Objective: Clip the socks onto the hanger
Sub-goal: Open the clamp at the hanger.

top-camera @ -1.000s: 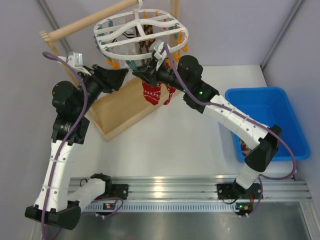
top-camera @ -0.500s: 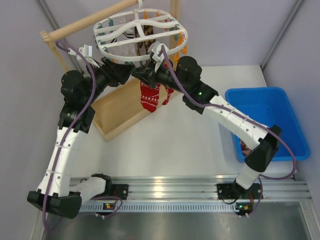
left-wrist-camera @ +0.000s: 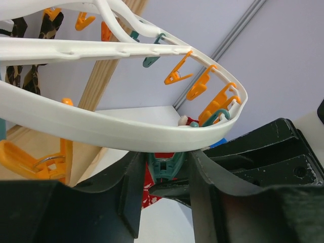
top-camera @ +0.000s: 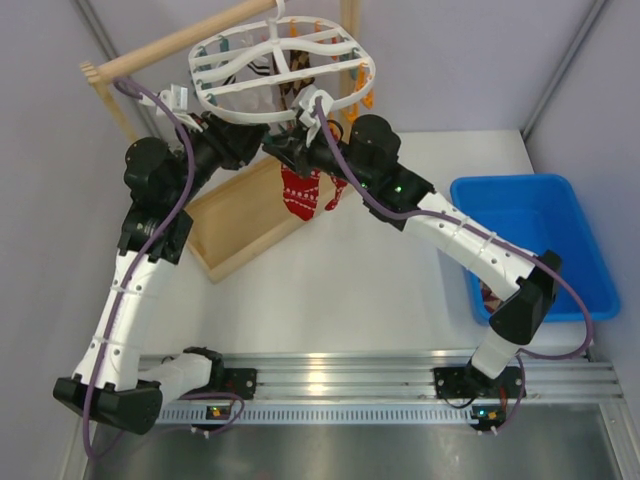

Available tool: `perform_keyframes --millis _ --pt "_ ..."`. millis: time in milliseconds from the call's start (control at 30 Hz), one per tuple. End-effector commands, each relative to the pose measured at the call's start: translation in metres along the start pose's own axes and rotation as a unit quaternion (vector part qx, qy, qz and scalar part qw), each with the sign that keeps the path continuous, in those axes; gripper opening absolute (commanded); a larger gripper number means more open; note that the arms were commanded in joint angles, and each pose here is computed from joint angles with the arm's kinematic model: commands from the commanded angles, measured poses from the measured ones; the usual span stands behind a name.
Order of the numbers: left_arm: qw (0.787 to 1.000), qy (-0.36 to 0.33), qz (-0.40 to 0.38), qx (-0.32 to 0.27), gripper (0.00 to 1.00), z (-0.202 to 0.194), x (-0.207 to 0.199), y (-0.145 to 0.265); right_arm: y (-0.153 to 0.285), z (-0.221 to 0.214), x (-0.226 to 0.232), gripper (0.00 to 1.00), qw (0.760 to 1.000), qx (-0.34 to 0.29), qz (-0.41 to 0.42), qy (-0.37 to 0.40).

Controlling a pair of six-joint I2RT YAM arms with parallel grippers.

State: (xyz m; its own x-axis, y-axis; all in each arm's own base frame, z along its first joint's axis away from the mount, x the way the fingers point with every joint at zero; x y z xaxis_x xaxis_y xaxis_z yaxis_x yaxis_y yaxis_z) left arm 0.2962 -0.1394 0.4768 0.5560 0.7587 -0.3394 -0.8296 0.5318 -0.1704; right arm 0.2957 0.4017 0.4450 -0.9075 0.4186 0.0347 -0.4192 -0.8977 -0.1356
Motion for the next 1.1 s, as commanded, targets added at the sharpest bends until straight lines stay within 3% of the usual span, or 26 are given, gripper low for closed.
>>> perform_keyframes --millis 0,67,167,200,267,300,367,400,533,600,733,833,1067 --pt "0.999 -0.015 -0.007 -0.052 0.4 0.029 -0.009 -0.001 0.004 0.023 0.027 0.0 0.999 -0.022 0.039 0.013" --pt "0.999 -0.01 -0.004 -0.052 0.32 0.029 -0.008 -0.001 0.005 0.024 0.028 0.0 0.999 -0.022 0.041 0.012" --pt "0.999 -0.007 -0.001 -0.051 0.22 0.028 -0.007 -0.002 0.008 0.021 0.028 0.08 0.999 -0.011 0.041 0.011" --pt "0.999 -0.005 0.001 -0.05 0.14 0.027 -0.006 -0.002 0.01 0.019 0.027 0.2 0.999 -0.006 0.039 0.011" --pt "0.999 -0.002 0.0 -0.048 0.06 0.026 -0.006 -0.003 0.017 0.02 0.029 0.34 0.999 -0.002 0.042 0.011" --pt "0.999 -0.002 0.001 -0.048 0.0 0.026 -0.005 -0.003 0.021 0.012 0.029 0.47 0.999 0.018 0.042 0.007" --pt "0.999 -0.001 0.001 -0.046 0.0 0.025 -0.005 -0.003 0.032 0.01 0.031 0.58 0.998 0.031 0.048 0.006" --pt "0.999 -0.001 0.001 -0.045 0.0 0.024 -0.005 -0.003 0.037 0.005 0.032 0.69 0.998 0.045 0.051 0.003" --pt "0.999 -0.002 0.0 -0.041 0.0 0.022 -0.004 -0.004 0.066 0.007 0.024 0.85 0.996 0.071 0.052 -0.003" --pt "0.999 -0.001 0.002 -0.038 0.0 0.02 -0.003 -0.005 0.08 0.003 0.023 0.99 0.992 0.086 0.09 -0.022" --pt "0.999 0.004 0.007 -0.032 0.0 0.016 0.0 -0.007 0.116 0.001 -0.018 1.0 0.988 0.121 0.072 -0.066" --pt "1.0 0.018 0.006 -0.026 0.0 0.011 0.0 -0.008 0.131 0.007 -0.032 0.94 0.989 0.117 0.05 -0.074" --pt "0.998 0.057 0.007 -0.027 0.0 0.013 -0.002 -0.007 0.112 0.053 -0.012 0.52 0.996 0.024 0.081 -0.009"
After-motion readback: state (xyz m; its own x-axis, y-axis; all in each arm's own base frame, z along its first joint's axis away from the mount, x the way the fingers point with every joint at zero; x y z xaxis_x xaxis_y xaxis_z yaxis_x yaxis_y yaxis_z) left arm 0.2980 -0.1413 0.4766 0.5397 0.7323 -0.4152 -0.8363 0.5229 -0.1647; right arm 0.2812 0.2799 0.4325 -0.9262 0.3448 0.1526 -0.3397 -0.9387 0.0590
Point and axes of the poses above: each gripper's point midway between its finger pads, its own y axis back along the fingers, its own x axis along the line the jaws close on, z = x × y, the point moved 4 cm from there along y, back along the fingers, and after that the axes turned 11 degrees about -y, right-handed, at the moved point
